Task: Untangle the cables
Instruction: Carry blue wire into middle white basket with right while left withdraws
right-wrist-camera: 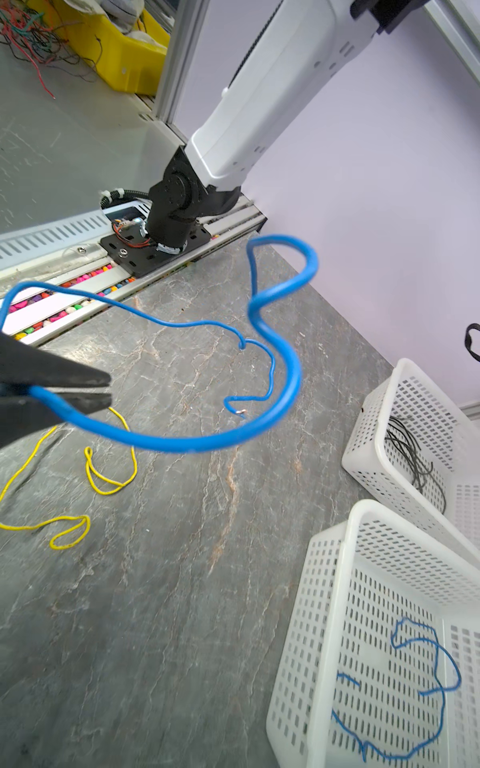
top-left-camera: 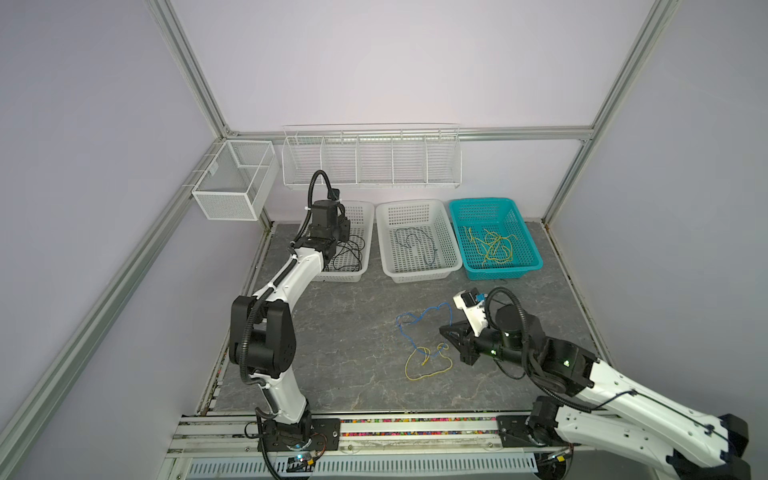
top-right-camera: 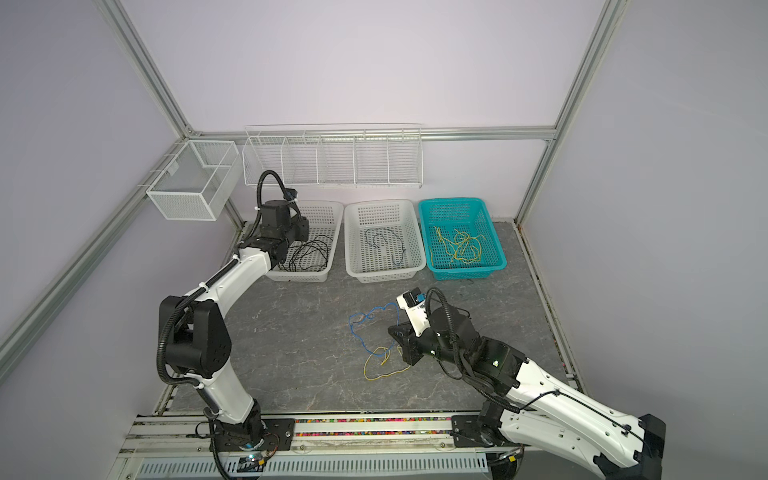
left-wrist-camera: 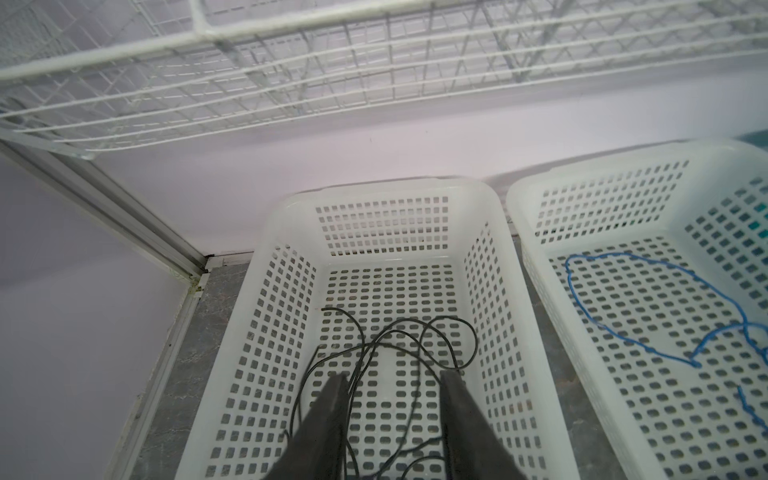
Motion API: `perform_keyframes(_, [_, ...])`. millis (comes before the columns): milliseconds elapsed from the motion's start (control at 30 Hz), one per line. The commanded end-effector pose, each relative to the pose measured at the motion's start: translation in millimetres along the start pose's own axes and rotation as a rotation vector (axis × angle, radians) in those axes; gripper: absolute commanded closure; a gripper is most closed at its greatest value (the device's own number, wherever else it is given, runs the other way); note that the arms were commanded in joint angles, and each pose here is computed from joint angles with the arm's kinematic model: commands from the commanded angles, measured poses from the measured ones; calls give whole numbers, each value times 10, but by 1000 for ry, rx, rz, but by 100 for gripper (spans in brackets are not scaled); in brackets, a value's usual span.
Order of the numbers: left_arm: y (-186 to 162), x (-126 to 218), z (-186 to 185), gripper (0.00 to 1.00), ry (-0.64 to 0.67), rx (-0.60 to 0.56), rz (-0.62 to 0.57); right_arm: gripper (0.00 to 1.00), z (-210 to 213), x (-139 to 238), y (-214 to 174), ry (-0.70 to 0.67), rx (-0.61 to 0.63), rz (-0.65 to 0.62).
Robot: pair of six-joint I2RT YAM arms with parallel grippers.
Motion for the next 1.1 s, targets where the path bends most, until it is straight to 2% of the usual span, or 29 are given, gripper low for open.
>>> perform_keyframes(0, [95, 133, 37, 51, -4, 22, -4, 93, -8, 95, 53, -37, -18, -19])
perform_keyframes(167, [306, 469, 153, 38, 9, 134, -41, 93, -15, 150, 151, -74, -44, -48])
perform_keyframes(267, [386, 737, 216, 31, 7, 221, -53, 93, -92, 150, 226, -163, -53, -60])
perform_keyframes(400, [348, 1116, 284, 22, 8, 323, -36, 93, -135, 162, 522, -244, -73, -105])
perform_keyframes(533, [135, 1470, 281, 16, -16, 385, 14, 93, -252, 52, 790, -297, -115, -100])
perform_keyframes(733, [-384, 1983, 240, 7, -43, 460, 67, 93, -488, -241, 1260, -329, -181, -90])
perform_keyframes(767, [-489, 2047, 218, 1, -52, 465, 85, 93, -547, -306, 1339, -337, -194, -87])
perform_keyframes(900, [-783, 2241, 153, 0, -84, 475, 122, 93, -826, -581, 1582, -370, -253, -64])
perform_keyframes(1067, [-1117, 2357, 130, 0, -53, 455, 122, 93, -1154, -1056, 1781, -388, -302, 0])
Point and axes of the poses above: each gripper's point midway between its finger pads, its own x axis back along the fingers, its own z axis along the line the jaws close on, y = z × x, the point moved 5 cm from there along x, back along the fingers, and after that the axes turned 8 degrees about -x, right-handed, at the moved point
